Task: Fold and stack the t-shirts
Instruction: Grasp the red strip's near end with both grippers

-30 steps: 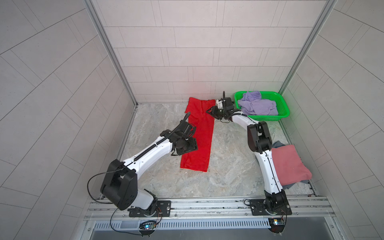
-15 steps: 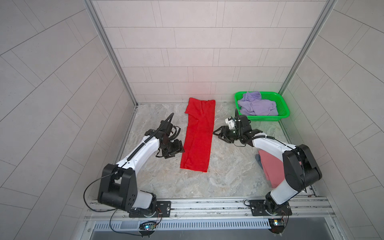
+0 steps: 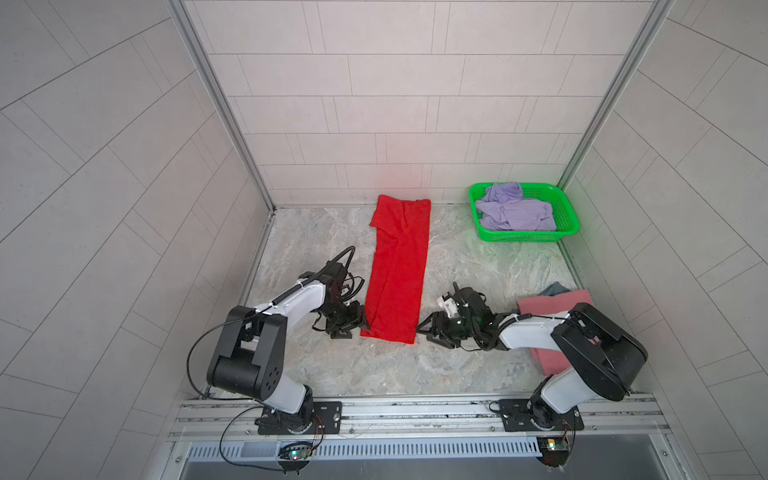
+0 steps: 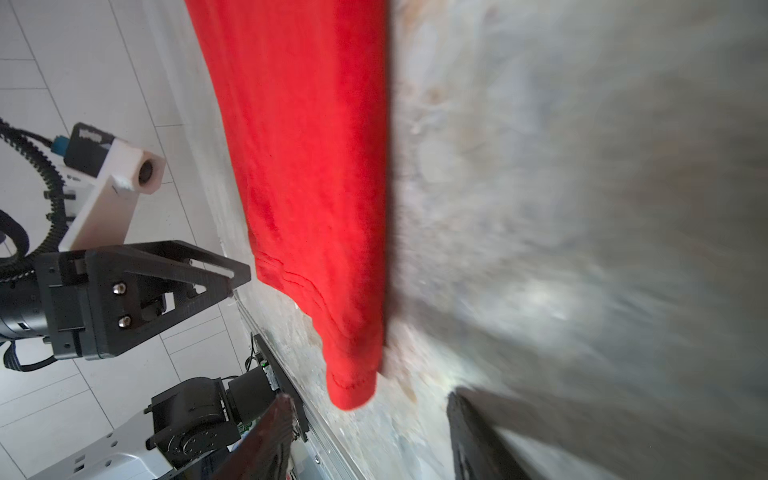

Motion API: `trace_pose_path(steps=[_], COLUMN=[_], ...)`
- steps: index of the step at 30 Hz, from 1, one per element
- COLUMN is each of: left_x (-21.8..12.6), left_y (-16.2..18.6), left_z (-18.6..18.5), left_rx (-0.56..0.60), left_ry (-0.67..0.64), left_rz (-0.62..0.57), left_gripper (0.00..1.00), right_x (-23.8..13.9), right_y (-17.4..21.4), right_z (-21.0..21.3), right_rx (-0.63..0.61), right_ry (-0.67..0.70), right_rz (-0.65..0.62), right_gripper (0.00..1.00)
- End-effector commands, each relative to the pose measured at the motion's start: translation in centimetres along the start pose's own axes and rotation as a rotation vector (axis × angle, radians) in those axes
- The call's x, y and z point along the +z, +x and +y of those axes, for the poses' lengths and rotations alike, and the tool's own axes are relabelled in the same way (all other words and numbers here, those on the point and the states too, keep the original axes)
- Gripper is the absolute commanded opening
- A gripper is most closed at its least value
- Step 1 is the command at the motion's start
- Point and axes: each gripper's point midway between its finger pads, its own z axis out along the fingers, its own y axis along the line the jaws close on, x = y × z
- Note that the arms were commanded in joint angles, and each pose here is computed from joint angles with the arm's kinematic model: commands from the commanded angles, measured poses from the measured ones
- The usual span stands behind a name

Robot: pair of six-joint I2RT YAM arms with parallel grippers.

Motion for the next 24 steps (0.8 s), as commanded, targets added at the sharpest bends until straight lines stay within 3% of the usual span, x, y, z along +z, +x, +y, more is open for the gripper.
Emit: trace_pose_path(steps=[1, 7, 12, 16, 19, 24], left_x=[0.6, 2.0, 2.1, 2.9, 3.1, 2.0], left_y=[-1.3, -1.6, -2.1, -2.3, -2.0, -0.6], left_z=[0.6, 1.0, 1.0, 0.5, 0.4, -0.5], left_rx=[-0.044, -0.112, -0.127, -0.159, -0.170, -0.152], left_ry=[-0.023, -0.002, 0.000, 0.048, 0.063, 0.119], left_rz=[-0.025, -0.032, -0.062, -0.054, -0.052, -0.065], left_gripper=[0.66, 0.64, 0.59, 0.48, 0.35, 0.16], right_x=[2.3, 2.3, 3.3, 3.3, 2.5, 0.4], right_y=[-0.1, 0.8, 2.0, 1.7, 1.6, 1.2], right_z=[-3.0, -6.6, -8.1, -7.9, -8.3, -6.8], right_rx=[0.115, 0.265, 0.208, 0.195, 0.163, 0.029], right_ry=[0.075, 0.059, 0.188, 0.210, 0.278, 0.400], right_rz=[-0.075, -0.194, -0.154, -0.169, -0.180, -0.173], right_gripper=[0.56, 0.49, 0.44, 0.33, 0.19, 0.00])
